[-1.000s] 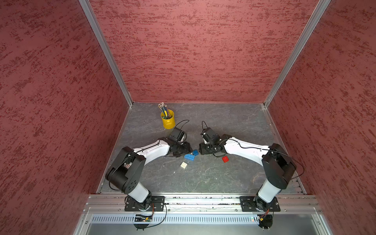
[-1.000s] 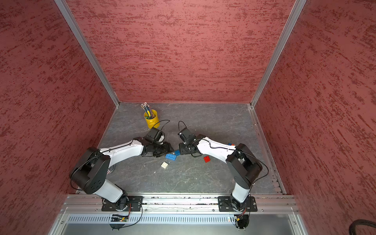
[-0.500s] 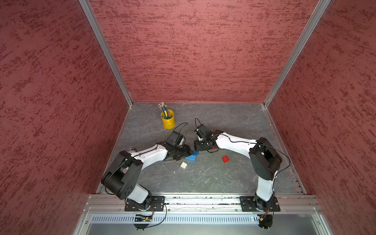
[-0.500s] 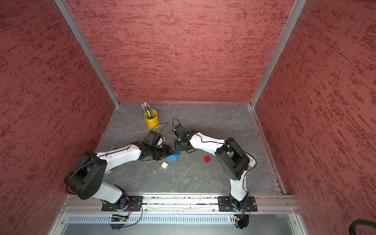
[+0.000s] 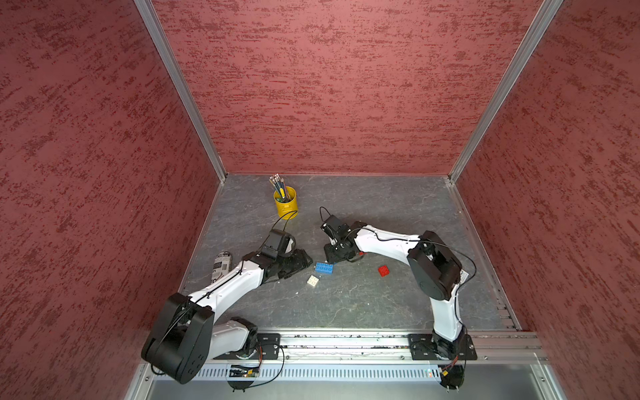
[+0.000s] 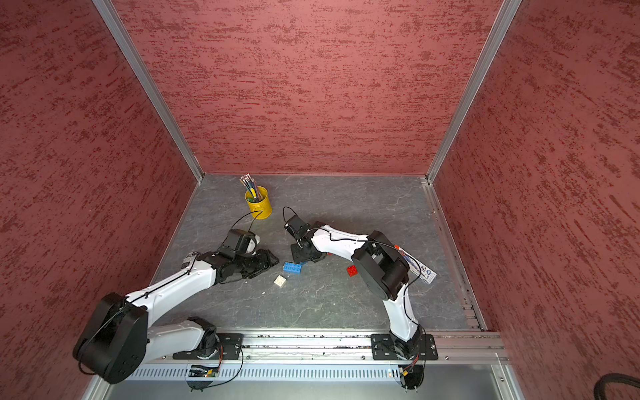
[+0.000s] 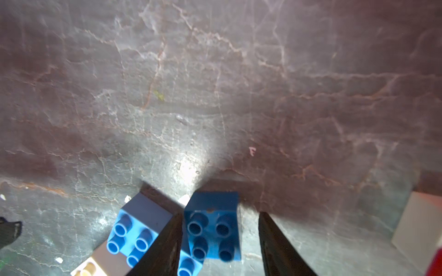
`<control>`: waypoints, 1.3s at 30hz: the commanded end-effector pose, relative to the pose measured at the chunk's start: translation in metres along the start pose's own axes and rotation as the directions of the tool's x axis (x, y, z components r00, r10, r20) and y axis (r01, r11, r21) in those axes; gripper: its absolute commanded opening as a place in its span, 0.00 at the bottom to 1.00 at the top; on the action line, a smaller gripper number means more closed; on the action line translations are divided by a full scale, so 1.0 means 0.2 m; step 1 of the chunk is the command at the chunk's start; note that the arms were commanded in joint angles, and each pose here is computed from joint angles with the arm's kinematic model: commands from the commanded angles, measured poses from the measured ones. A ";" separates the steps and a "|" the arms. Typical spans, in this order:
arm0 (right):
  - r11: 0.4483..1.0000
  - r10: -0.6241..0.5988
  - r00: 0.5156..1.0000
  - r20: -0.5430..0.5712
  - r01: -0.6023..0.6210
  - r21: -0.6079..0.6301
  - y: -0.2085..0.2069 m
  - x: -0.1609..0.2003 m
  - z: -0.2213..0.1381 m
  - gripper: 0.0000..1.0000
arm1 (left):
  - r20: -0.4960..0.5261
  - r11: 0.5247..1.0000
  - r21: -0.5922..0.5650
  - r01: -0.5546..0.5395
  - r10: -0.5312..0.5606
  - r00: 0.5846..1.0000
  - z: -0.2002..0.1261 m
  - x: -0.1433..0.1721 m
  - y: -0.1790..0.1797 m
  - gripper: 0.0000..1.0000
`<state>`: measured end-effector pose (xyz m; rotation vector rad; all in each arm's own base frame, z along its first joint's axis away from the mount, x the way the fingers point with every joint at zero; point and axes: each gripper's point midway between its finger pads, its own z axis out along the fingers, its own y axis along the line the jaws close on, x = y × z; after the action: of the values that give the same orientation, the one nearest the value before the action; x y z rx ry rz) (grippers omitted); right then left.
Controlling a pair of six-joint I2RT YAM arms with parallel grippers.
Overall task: Assemble the letter y with lego
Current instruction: Pick up the lego brick from the center of the board, then assemble the lego brick with the lego brick.
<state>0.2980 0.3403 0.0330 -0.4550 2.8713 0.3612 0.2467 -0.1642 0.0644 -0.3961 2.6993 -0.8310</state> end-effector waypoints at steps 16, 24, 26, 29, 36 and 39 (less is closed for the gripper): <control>0.999 0.001 1.000 0.021 -0.002 0.041 -0.02 -0.01 -0.07 0.25 | -0.083 0.989 -0.147 0.020 -0.032 0.996 0.12 0.01 0.11 0.56; 0.999 0.034 0.997 0.074 -0.036 0.029 -0.04 0.00 -0.18 0.25 | -0.140 0.984 -0.174 -0.025 0.000 0.990 0.22 0.04 0.07 0.52; 0.999 0.041 0.996 0.083 -0.043 0.023 -0.04 0.01 -0.20 0.25 | -0.160 0.984 -0.176 -0.035 0.007 0.987 0.24 0.07 0.06 0.50; 0.998 0.053 0.995 0.090 -0.055 0.020 -0.06 0.02 -0.22 0.25 | -0.182 0.984 -0.170 -0.056 0.025 0.983 0.26 0.10 0.03 0.49; 0.994 0.112 0.990 0.081 -0.110 -0.025 -0.08 0.07 -0.24 0.24 | -0.200 0.981 -0.163 -0.109 0.075 0.977 0.28 0.13 -0.04 0.48; 0.991 0.129 0.989 0.066 -0.126 -0.041 -0.07 0.10 -0.24 0.23 | -0.203 0.982 -0.144 -0.118 0.088 0.975 0.28 0.13 -0.07 0.48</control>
<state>0.2753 0.3034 0.0596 -0.3074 2.8617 0.3612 0.2507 -0.2082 0.0264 -0.2586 2.9173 -0.6673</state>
